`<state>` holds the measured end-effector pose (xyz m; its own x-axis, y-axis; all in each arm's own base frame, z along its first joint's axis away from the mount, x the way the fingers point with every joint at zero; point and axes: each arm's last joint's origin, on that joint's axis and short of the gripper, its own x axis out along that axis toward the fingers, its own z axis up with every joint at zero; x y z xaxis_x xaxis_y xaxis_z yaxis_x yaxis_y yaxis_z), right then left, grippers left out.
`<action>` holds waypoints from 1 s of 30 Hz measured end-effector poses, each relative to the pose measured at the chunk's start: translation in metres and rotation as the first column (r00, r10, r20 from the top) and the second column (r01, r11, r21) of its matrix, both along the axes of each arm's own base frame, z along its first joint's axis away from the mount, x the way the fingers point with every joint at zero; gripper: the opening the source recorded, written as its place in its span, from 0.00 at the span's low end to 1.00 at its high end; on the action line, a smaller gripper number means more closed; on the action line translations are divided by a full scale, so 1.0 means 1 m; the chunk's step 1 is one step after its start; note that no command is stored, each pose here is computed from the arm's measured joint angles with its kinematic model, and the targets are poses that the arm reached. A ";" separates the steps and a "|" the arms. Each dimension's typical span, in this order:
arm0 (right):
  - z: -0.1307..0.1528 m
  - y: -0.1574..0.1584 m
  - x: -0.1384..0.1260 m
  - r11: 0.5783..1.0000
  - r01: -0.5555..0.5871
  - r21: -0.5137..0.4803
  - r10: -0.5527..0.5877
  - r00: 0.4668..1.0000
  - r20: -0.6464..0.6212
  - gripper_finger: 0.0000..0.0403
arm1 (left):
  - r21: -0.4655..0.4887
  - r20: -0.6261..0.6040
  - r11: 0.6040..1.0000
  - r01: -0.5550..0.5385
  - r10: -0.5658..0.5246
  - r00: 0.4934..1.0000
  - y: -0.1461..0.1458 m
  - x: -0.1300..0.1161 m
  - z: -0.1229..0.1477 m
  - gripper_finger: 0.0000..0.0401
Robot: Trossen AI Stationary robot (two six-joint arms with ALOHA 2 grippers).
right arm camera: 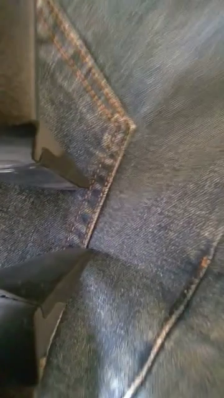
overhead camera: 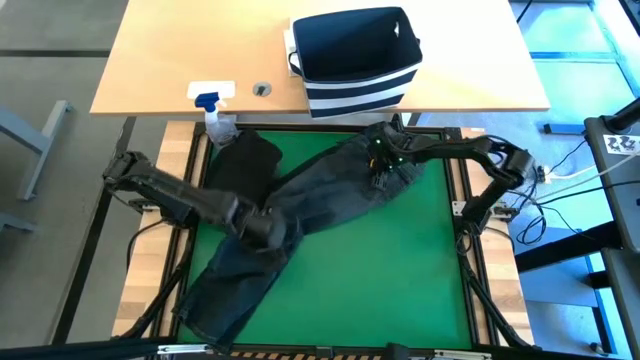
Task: Fold Laundry from Bin
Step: Fold the blue pants
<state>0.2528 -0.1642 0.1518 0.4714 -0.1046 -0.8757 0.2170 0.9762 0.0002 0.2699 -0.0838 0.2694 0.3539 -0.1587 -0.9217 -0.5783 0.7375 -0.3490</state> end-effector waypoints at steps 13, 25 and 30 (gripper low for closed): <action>-0.021 -0.016 -0.007 1.000 0.009 0.025 -0.007 0.998 -0.069 0.41 | -0.145 -0.033 0.975 -0.169 0.166 0.986 -0.081 -0.045 -0.091 0.27; -0.023 -0.057 -0.050 0.987 0.161 0.010 -0.159 0.978 -0.134 0.41 | -0.293 -0.157 0.954 0.065 -0.115 0.981 -0.147 -0.076 -0.142 0.27; -0.024 -0.069 -0.063 0.981 0.193 -0.017 -0.194 0.970 -0.145 0.41 | -0.307 -0.160 0.947 0.094 -0.149 0.976 -0.153 -0.081 -0.142 0.27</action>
